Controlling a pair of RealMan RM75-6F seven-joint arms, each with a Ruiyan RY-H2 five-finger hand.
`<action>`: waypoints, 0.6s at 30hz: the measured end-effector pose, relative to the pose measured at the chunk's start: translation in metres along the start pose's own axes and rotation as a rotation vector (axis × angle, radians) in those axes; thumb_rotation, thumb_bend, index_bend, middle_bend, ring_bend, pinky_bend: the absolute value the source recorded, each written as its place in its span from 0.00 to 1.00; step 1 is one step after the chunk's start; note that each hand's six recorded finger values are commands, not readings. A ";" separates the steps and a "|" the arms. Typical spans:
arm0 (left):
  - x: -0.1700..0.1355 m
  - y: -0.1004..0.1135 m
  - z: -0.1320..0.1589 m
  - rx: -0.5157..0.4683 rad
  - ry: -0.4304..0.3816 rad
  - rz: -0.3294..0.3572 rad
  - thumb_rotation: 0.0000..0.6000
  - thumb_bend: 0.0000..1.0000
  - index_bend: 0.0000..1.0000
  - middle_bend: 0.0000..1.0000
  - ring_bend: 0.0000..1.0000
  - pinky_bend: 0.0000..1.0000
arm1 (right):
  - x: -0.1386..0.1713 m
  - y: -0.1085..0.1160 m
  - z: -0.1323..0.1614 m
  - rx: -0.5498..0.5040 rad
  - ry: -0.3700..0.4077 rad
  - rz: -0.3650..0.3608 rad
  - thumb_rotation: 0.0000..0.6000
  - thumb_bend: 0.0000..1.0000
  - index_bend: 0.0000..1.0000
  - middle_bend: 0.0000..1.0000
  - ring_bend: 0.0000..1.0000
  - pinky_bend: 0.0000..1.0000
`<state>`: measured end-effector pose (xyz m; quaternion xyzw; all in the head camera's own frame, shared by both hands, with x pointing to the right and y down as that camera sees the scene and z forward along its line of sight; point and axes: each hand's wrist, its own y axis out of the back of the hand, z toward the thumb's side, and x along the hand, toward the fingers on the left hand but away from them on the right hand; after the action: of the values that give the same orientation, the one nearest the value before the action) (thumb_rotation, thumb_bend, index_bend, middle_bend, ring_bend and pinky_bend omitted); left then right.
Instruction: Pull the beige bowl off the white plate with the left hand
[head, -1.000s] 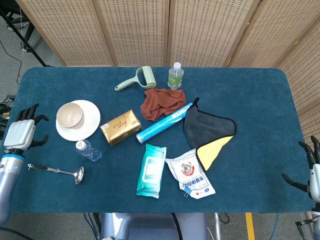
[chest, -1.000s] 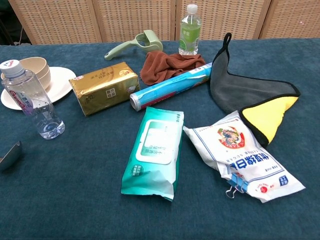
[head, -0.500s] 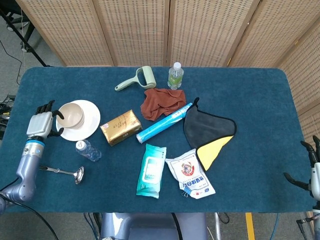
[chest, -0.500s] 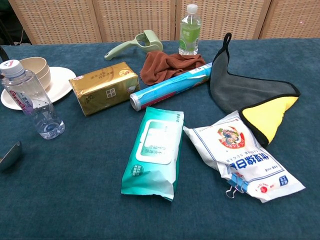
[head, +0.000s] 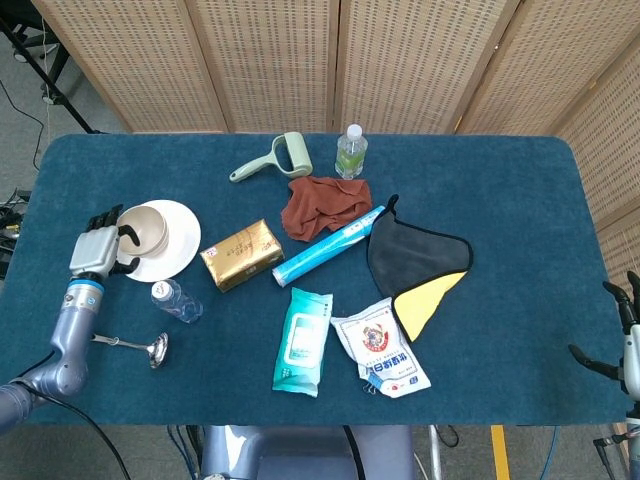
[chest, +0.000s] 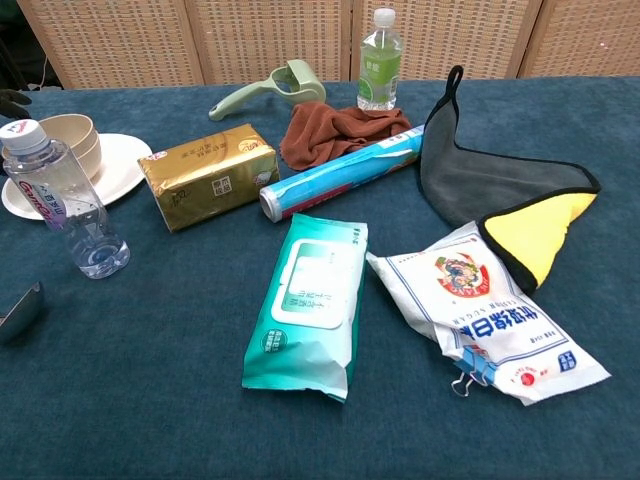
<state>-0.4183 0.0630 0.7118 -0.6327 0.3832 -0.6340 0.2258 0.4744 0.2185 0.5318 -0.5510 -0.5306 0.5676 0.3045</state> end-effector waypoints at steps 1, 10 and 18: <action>0.001 -0.001 0.000 -0.002 0.003 0.001 1.00 0.32 0.53 0.00 0.00 0.00 | 0.000 0.000 0.000 0.000 0.000 0.000 1.00 0.00 0.15 0.00 0.00 0.00; 0.004 -0.003 0.000 -0.008 0.008 0.003 1.00 0.34 0.53 0.00 0.00 0.00 | 0.000 -0.001 0.000 0.001 -0.002 0.005 1.00 0.00 0.15 0.00 0.00 0.00; 0.007 -0.006 0.004 -0.027 0.003 -0.010 1.00 0.38 0.57 0.00 0.00 0.00 | 0.000 -0.002 -0.001 0.002 -0.003 0.008 1.00 0.00 0.15 0.00 0.00 0.00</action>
<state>-0.4139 0.0605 0.7208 -0.6365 0.3889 -0.6310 0.2132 0.4746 0.2191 0.5340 -0.5520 -0.5282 0.5702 0.3019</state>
